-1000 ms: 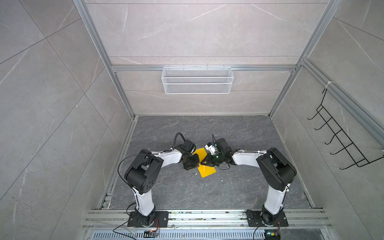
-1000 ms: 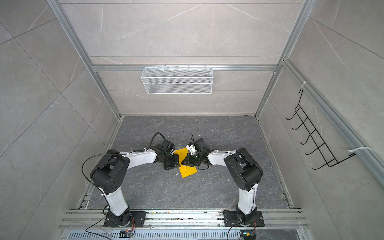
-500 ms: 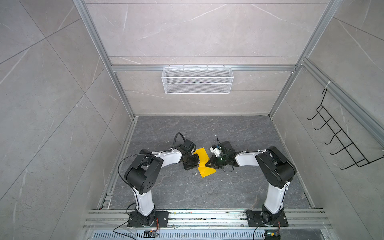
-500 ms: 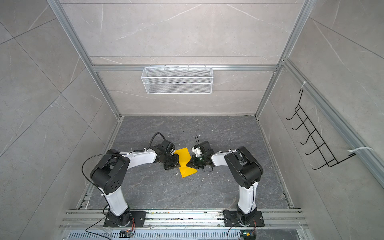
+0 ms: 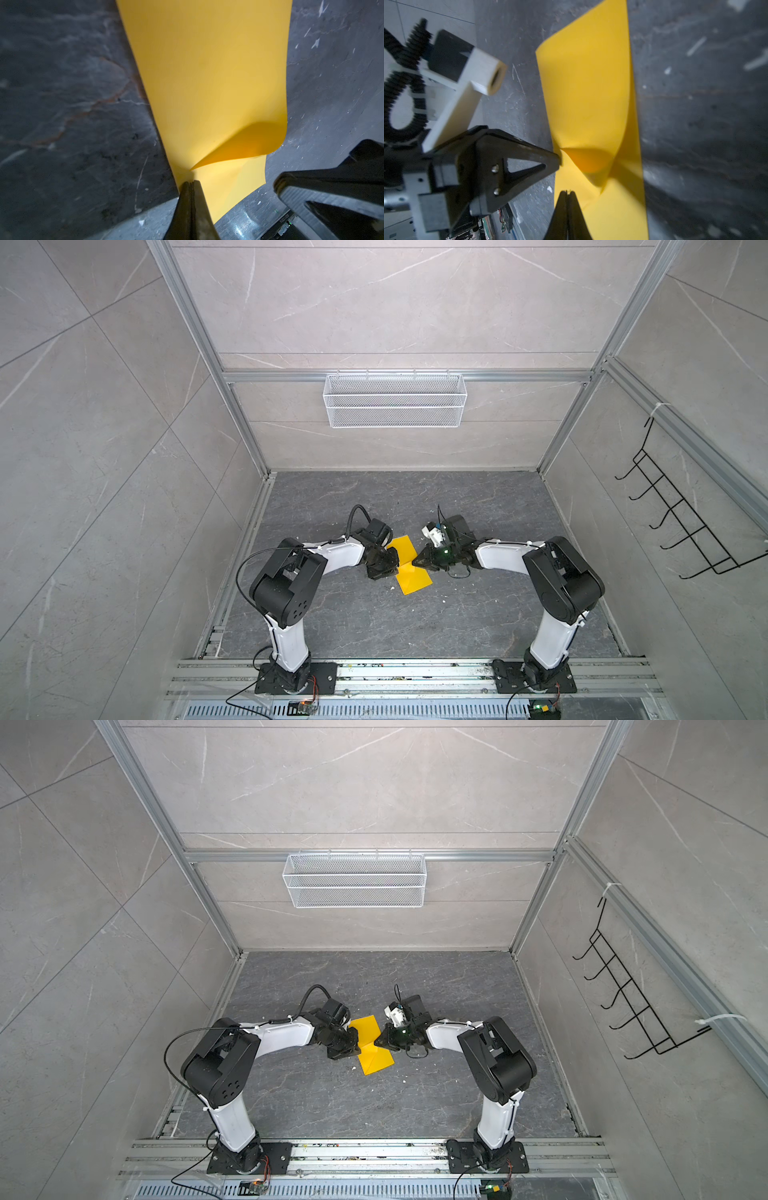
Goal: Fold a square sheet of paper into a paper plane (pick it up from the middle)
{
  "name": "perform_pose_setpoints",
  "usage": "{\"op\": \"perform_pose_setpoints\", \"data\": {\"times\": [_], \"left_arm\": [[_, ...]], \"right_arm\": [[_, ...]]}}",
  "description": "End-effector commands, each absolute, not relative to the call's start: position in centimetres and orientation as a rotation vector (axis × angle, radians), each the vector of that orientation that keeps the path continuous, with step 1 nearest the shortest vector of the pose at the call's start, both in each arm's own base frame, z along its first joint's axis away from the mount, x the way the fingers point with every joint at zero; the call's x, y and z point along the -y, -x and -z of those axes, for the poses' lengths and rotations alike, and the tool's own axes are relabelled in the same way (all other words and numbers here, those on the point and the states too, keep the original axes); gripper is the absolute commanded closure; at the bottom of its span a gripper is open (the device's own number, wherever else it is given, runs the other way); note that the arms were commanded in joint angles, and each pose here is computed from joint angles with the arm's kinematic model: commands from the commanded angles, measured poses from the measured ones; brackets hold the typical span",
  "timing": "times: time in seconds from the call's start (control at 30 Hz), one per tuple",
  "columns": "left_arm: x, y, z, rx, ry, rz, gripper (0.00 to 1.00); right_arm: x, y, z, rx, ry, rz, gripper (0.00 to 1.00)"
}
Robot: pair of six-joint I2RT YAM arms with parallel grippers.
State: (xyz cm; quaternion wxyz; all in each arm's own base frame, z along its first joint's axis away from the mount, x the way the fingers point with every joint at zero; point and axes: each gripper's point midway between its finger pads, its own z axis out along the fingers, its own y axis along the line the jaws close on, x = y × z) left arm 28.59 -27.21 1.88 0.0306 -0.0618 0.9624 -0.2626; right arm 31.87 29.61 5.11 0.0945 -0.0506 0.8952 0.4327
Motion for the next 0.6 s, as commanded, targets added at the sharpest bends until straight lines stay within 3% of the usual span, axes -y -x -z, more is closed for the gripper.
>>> {"op": "perform_pose_setpoints", "data": {"times": [0.0,0.57], "left_arm": [[24.9,-27.7,0.6,-3.040,0.207,0.612,1.00],[24.8,-27.5,0.7,-3.046,0.201,0.605,1.00]], "right_arm": [[-30.2,-32.5,-4.1,-2.682,0.174,-1.278,0.92],[-25.7,-33.1,-0.2,-2.791,0.078,-1.078,0.92]]}}
